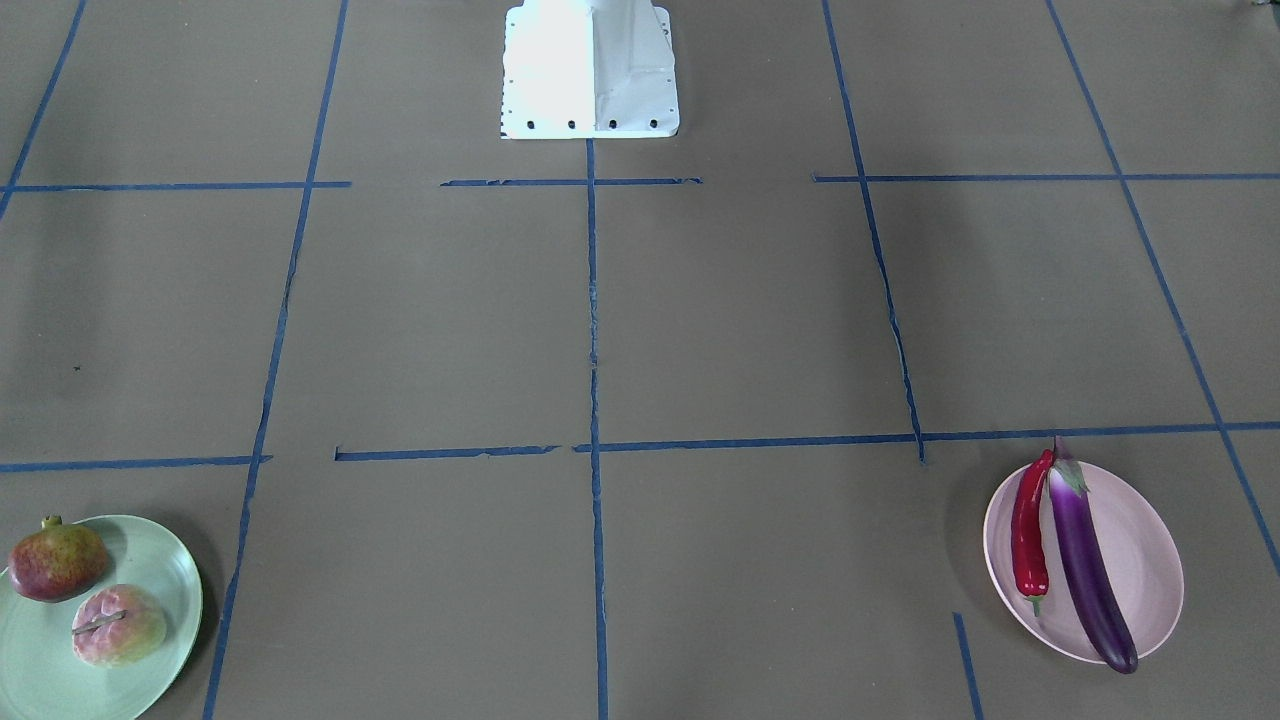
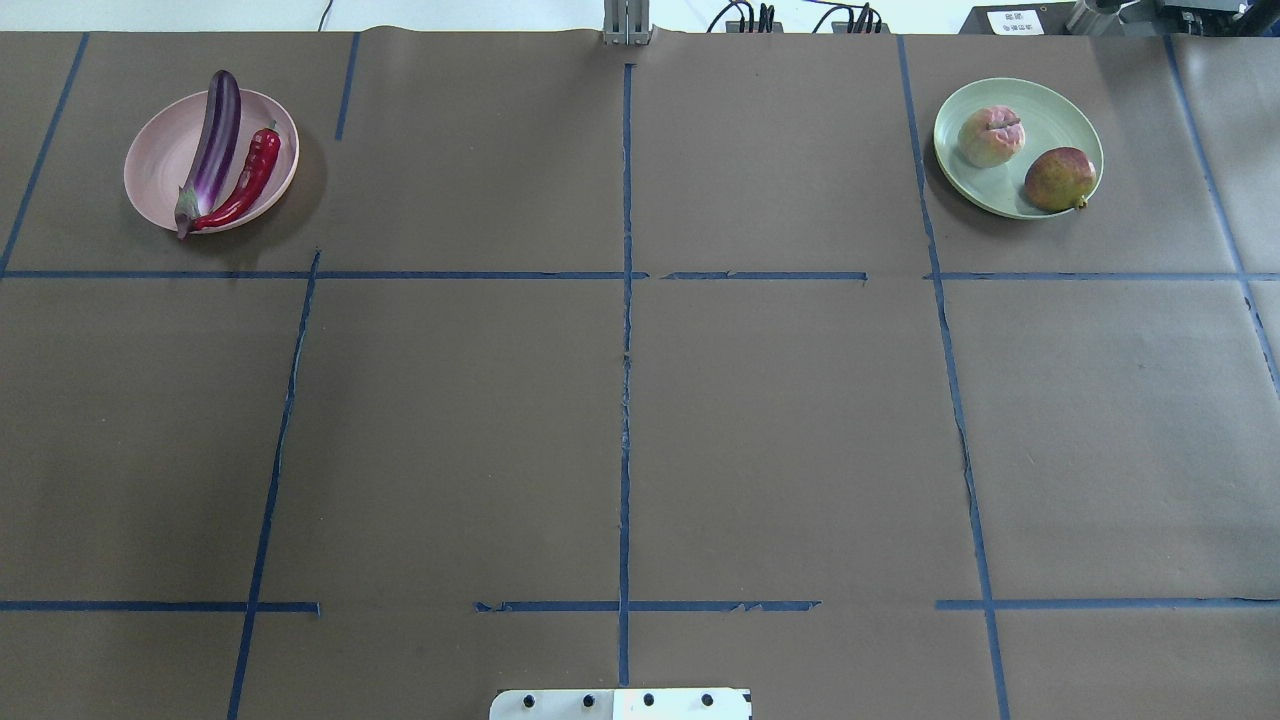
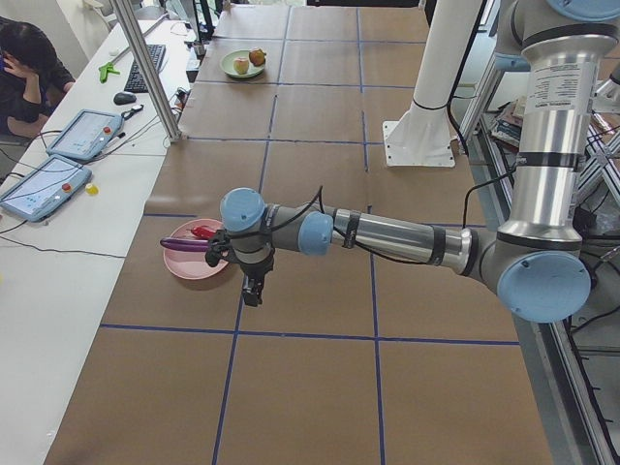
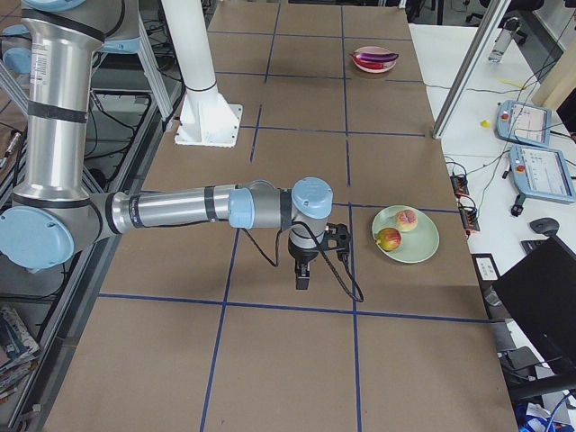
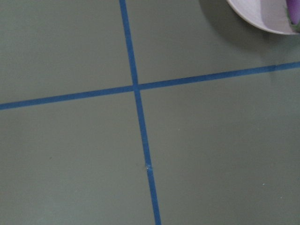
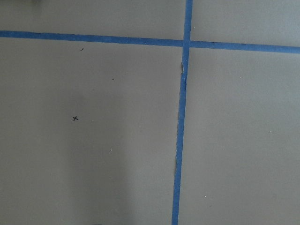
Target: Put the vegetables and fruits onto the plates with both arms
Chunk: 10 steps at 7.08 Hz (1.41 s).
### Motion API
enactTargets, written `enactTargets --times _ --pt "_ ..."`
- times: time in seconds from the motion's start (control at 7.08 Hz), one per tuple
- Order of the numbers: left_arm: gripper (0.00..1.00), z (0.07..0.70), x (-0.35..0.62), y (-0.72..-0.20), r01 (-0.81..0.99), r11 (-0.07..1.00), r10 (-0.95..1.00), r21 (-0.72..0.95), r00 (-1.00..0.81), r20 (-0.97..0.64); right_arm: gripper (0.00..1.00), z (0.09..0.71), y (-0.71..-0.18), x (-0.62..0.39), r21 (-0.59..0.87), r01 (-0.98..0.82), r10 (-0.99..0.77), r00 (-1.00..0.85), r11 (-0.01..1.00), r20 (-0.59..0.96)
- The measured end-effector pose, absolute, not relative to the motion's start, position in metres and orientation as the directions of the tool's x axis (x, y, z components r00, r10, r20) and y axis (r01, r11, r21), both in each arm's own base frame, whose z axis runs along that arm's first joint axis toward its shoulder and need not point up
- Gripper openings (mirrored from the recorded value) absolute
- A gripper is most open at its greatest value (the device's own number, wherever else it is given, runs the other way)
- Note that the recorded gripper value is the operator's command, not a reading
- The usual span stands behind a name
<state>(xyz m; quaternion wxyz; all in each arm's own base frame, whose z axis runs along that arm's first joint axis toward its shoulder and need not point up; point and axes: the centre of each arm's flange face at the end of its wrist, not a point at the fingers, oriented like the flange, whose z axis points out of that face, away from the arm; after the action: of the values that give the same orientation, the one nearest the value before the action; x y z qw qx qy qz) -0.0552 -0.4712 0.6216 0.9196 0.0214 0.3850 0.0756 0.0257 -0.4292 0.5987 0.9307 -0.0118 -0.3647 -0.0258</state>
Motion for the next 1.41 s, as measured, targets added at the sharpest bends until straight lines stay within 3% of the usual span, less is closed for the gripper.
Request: enactTargets --times 1.41 --pt "1.0 0.6298 -0.0623 -0.4567 -0.137 0.98 0.196 0.141 0.7 -0.687 1.0 0.5993 -0.4295 0.0231 -0.012 0.056 -0.031 0.711 0.998 0.702"
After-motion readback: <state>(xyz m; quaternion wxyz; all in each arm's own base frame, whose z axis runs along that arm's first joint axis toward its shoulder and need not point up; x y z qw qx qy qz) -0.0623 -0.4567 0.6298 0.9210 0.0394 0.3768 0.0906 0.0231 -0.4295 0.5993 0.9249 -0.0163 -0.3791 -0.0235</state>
